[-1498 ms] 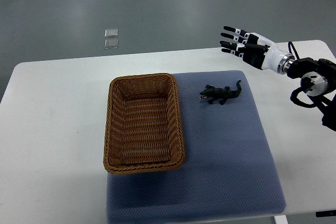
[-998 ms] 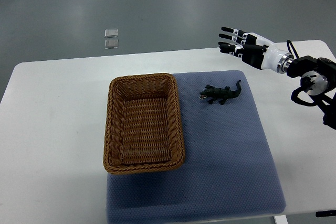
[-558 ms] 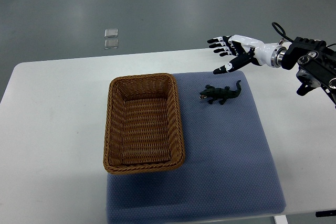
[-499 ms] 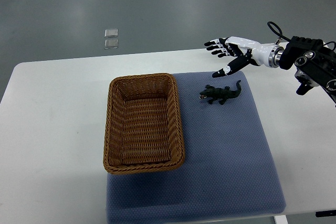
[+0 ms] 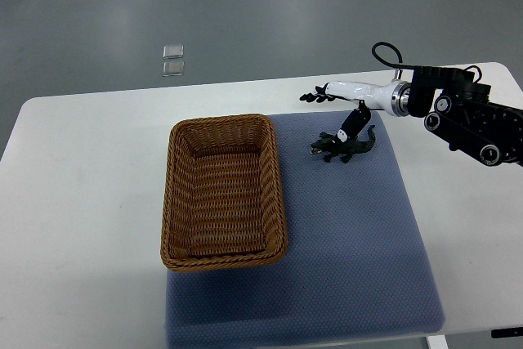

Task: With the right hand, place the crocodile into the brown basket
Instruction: 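Lower the right hand over the crocodile and close fingers around it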

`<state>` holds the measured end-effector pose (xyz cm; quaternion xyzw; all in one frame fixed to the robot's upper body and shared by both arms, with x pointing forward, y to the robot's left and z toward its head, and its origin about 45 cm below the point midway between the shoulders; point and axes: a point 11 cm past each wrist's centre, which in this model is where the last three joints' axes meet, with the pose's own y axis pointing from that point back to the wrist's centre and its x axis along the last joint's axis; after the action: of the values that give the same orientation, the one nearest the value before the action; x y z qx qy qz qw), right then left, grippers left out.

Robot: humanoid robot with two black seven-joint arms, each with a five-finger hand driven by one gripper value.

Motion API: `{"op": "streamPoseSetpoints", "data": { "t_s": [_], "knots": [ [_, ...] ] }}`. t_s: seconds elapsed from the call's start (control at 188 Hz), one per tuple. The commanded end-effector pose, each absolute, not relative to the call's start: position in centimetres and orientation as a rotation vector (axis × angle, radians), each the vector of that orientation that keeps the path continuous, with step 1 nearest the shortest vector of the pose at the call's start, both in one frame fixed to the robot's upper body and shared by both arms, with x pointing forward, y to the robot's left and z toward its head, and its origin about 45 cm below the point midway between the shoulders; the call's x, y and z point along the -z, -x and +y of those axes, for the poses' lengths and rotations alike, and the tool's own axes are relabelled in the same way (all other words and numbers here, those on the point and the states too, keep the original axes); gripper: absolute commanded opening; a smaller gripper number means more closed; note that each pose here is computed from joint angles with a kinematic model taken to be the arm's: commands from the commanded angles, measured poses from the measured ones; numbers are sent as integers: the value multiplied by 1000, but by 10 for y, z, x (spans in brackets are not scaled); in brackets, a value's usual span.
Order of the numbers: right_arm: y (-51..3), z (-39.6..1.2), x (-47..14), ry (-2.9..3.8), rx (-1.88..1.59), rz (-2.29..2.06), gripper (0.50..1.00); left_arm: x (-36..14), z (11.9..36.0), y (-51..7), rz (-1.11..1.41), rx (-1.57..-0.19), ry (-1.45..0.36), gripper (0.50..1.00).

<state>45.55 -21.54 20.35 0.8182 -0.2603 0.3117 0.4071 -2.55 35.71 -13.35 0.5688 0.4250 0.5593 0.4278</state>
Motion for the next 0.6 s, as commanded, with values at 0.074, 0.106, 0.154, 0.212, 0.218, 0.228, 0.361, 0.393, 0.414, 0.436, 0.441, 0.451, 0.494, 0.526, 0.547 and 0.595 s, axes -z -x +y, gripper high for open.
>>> {"op": "streamPoseSetpoints", "data": {
  "t_s": [0.074, 0.106, 0.154, 0.212, 0.218, 0.228, 0.361, 0.393, 0.414, 0.436, 0.441, 0.451, 0.494, 0.526, 0.547, 0.595],
  "knots": [
    [-447, -215, -184, -1988, -851, -601, 928, 134, 357, 25, 1062, -1397, -1421, 1000],
    [-447, -216, -182, -1984, -853, -602, 928, 134, 357, 26, 1063, -1396, -1422, 1000],
    [-447, -218, -180, -1977, -850, -605, 928, 134, 357, 25, 1060, -1398, -1420, 1000],
    [-447, -221, -179, -1966, -848, -611, 928, 134, 357, 26, 1063, -1396, -1422, 1000],
    [-447, -221, -179, -1966, -848, -611, 928, 134, 357, 26, 1063, -1396, -1422, 1000],
    [-448, -221, -179, -1965, -849, -614, 928, 134, 357, 25, 1062, -1397, -1421, 1000],
    [-454, -238, -175, -1905, -826, -642, 928, 134, 357, 25, 1060, -1398, -1420, 1000],
    [-455, -240, -175, -1893, -822, -647, 928, 134, 357, 25, 1060, -1398, -1420, 1000],
    [-455, -240, -174, -1889, -819, -646, 928, 134, 357, 25, 1062, -1397, -1421, 1000],
    [-455, -240, -174, -1888, -818, -647, 928, 134, 357, 26, 1063, -1396, -1422, 1000],
    [-455, -240, -173, -1885, -816, -648, 926, 134, 357, 25, 1062, -1397, -1421, 1000],
    [-455, -239, -173, -1884, -815, -648, 926, 134, 357, 26, 1063, -1396, -1422, 1000],
    [-456, -239, -172, -1878, -811, -649, 926, 134, 357, 25, 1062, -1397, -1421, 1000],
    [-456, -239, -172, -1874, -809, -650, 926, 134, 357, 26, 1063, -1396, -1422, 1000],
    [-456, -239, -172, -1871, -807, -651, 926, 134, 357, 25, 1062, -1397, -1421, 1000],
    [-456, -239, -173, -1871, -809, -651, 924, 134, 357, 25, 1060, -1398, -1420, 1000]
  ]
}}
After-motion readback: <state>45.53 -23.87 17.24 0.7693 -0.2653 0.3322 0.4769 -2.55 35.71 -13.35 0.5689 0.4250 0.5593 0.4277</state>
